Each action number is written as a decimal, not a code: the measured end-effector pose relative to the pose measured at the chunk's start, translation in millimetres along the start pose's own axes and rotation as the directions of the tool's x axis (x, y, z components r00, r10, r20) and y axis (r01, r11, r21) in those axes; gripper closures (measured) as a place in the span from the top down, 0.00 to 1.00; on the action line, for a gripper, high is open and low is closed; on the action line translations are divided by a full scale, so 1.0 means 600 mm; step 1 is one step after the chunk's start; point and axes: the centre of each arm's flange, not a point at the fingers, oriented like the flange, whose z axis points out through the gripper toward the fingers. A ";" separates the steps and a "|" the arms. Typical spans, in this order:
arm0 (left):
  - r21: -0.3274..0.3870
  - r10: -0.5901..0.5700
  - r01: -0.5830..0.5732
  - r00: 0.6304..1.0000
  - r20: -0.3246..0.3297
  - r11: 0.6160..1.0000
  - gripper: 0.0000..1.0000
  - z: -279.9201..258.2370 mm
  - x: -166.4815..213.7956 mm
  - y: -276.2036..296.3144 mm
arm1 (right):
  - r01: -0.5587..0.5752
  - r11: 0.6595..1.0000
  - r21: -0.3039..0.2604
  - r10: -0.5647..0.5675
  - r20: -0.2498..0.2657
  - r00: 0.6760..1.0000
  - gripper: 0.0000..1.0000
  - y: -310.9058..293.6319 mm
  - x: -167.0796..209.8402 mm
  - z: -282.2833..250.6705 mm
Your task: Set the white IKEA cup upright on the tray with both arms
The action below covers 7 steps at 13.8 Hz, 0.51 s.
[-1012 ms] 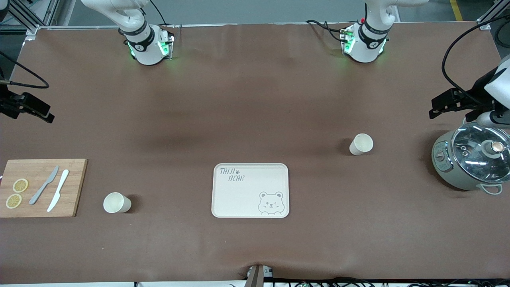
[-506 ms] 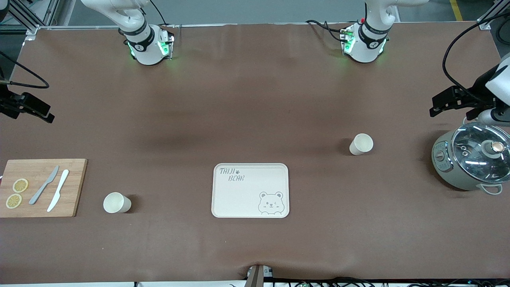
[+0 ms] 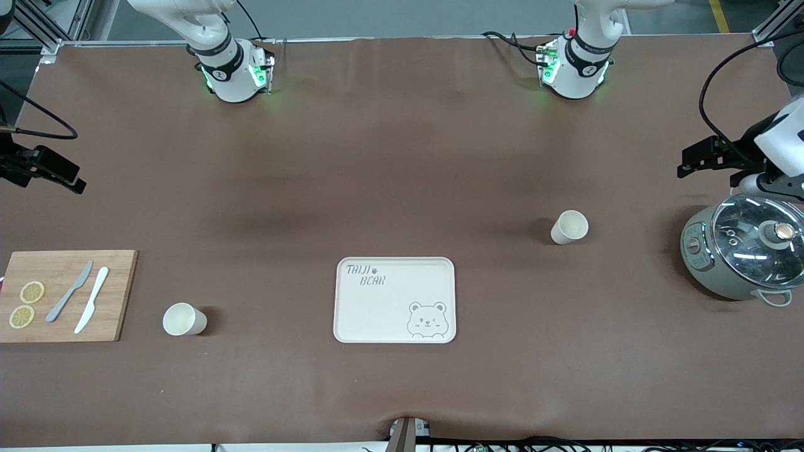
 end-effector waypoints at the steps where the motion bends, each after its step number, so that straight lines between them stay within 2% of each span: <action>1: 0.000 0.007 -0.007 1.000 -0.014 1.000 1.00 0.032 -0.020 -0.013 | 0.000 1.000 0.000 0.000 0.000 1.000 1.00 0.000 0.000 0.000; 4: -0.001 0.023 -0.023 1.000 -0.016 1.000 1.00 0.112 -0.064 -0.001 | 0.000 1.000 0.000 0.000 0.000 1.000 1.00 0.000 0.000 0.000; 7: 0.014 0.034 -0.033 0.998 -0.054 0.999 1.00 0.181 -0.081 0.011 | 0.000 1.000 0.000 0.000 0.000 1.000 1.00 0.000 0.000 0.000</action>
